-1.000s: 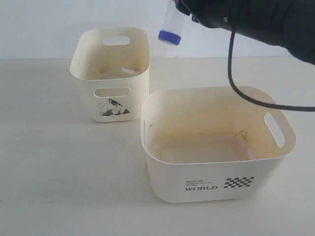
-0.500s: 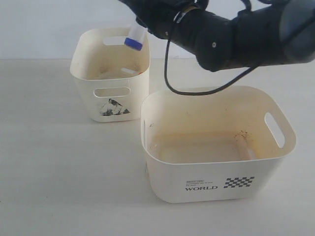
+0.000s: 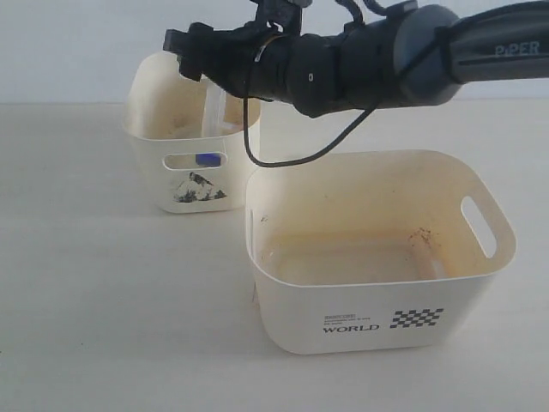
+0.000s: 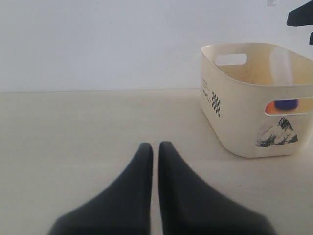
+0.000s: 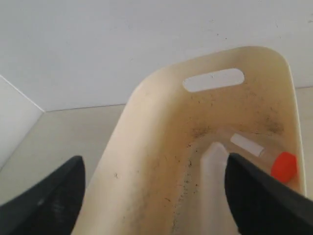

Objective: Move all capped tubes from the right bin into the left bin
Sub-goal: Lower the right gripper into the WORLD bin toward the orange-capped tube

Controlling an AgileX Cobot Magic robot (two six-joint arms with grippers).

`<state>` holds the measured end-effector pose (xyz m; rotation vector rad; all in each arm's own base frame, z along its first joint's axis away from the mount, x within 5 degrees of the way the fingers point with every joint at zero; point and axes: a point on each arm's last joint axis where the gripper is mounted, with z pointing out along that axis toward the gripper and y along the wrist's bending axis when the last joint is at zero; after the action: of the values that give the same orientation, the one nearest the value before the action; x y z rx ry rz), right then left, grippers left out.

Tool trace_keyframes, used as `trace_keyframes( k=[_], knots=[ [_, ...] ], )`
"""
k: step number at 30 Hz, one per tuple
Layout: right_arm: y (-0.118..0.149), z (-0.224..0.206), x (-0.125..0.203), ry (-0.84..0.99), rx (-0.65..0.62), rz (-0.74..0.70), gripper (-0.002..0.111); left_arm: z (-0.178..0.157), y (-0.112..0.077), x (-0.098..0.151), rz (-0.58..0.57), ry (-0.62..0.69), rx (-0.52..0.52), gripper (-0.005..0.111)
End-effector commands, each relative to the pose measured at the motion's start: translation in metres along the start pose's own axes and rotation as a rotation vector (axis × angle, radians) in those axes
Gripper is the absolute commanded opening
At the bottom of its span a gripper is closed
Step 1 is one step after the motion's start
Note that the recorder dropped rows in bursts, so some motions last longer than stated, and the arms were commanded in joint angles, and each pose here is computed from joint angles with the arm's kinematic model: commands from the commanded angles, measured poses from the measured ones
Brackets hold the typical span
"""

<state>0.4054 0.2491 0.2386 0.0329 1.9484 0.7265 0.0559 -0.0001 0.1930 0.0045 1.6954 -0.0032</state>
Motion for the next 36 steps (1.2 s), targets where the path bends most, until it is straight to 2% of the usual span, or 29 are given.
trace_keyframes(
  k=[1, 6, 8, 13, 16, 21, 25, 27, 31, 32, 36],
  knots=[
    [0.008, -0.005, -0.008, 0.04, -0.002, -0.064, 0.071, 0.0, 0.0, -0.001, -0.013, -0.004, 0.001, 0.004],
    [0.023, -0.029, -0.028, 0.141, 0.003, -0.179, 0.043, 0.0, 0.0, -0.001, -0.013, -0.004, 0.001, 0.004],
    [0.03, -0.048, -0.039, 0.195, 0.0, -0.241, 0.037, 0.0, 0.0, -0.001, -0.013, -0.004, 0.001, 0.004],
    [0.036, -0.096, -0.057, 0.354, 0.051, -0.343, 0.037, 0.0, 0.0, -0.001, -0.013, -0.002, 0.001, 0.004],
    [0.028, -0.121, -0.061, 0.457, 0.182, -0.398, 0.037, 0.0, 0.0, -0.001, -0.013, -0.002, 0.001, 0.004],
    [0.005, -0.158, -0.058, 0.545, 0.434, -0.404, 0.037, 0.0, 0.0, -0.001, -0.013, -0.002, 0.001, 0.004],
    [-0.01, -0.174, -0.039, 0.659, 0.528, -0.386, 0.037, 0.0, 0.0, -0.001, -0.013, -0.002, 0.001, 0.004],
    [-0.019, -0.176, -0.028, 0.705, 0.581, -0.36, 0.044, 0.0, 0.0, -0.001, -0.013, -0.002, 0.001, 0.004],
    [-0.035, -0.177, -0.004, 0.756, 0.64, -0.31, 0.078, 0.0, 0.0, -0.001, -0.013, -0.002, 0.001, 0.004],
    [-0.038, -0.177, 0.002, 0.763, 0.646, -0.301, 0.082, 0.0, 0.0, -0.001, -0.013, -0.002, 0.001, 0.004],
    [-0.048, -0.176, 0.02, 0.772, 0.636, -0.294, 0.082, 0.0, 0.0, -0.001, -0.013, -0.002, 0.001, 0.004]
  ],
)
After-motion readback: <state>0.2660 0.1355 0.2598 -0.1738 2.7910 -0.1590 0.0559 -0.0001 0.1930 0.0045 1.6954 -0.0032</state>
